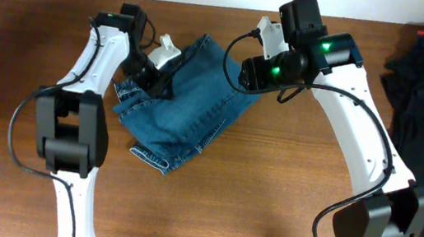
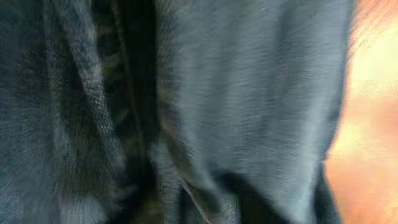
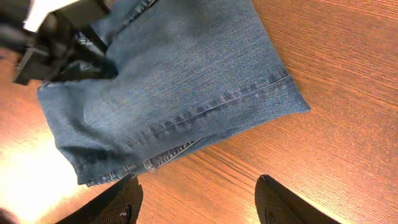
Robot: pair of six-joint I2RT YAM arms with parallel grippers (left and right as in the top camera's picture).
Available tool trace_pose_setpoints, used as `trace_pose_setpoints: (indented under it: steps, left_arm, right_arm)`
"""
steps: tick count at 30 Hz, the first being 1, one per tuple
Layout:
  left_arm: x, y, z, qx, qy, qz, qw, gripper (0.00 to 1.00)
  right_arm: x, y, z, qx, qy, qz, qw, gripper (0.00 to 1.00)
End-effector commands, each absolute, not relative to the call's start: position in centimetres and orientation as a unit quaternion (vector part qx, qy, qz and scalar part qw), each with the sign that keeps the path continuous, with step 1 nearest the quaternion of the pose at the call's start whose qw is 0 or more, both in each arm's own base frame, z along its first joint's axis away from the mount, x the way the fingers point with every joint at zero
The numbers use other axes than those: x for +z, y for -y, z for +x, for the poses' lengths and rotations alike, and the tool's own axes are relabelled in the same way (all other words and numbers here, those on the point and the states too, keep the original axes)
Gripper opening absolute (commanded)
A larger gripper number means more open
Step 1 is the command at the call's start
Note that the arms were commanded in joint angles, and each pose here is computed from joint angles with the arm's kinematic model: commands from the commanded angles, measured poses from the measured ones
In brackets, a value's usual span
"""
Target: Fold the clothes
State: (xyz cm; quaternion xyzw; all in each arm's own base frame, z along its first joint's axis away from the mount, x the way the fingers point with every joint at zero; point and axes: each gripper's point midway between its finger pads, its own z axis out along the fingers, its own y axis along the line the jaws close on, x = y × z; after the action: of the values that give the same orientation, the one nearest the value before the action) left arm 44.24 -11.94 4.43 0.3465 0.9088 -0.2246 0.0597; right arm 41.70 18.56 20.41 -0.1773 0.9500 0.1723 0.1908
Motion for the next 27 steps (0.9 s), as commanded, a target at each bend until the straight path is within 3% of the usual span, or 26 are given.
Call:
trace_pose_setpoints:
  steps: [1,9,15,18,27]
  left_arm:
    - [3.0,10.9,44.4,-0.201,-0.912,0.354,0.050,0.00]
    - [4.2,9.6,45.5,-0.195,-0.918,0.337,0.070,0.01]
    - [3.1,8.3,47.3,-0.183,-0.920,0.333,0.096,0.17]
    - [1.9,8.0,47.6,-0.181,-0.921,0.331,0.094,0.24]
    - [-4.7,7.8,45.6,-0.203,-0.931,0.304,0.021,0.27]
  right_arm:
    - [20.2,-18.2,41.7,0.166,-0.953,-0.171,0.187,0.64]
    - [19.9,-17.4,41.9,0.142,-0.958,-0.166,0.187,0.63]
    - [19.6,-17.3,41.8,0.142,-0.958,-0.166,0.184,0.63]
    - [19.6,-17.3,41.8,0.142,-0.959,-0.166,0.183,0.64]
    - [19.5,-17.2,41.4,0.141,-0.960,-0.165,0.175,0.63]
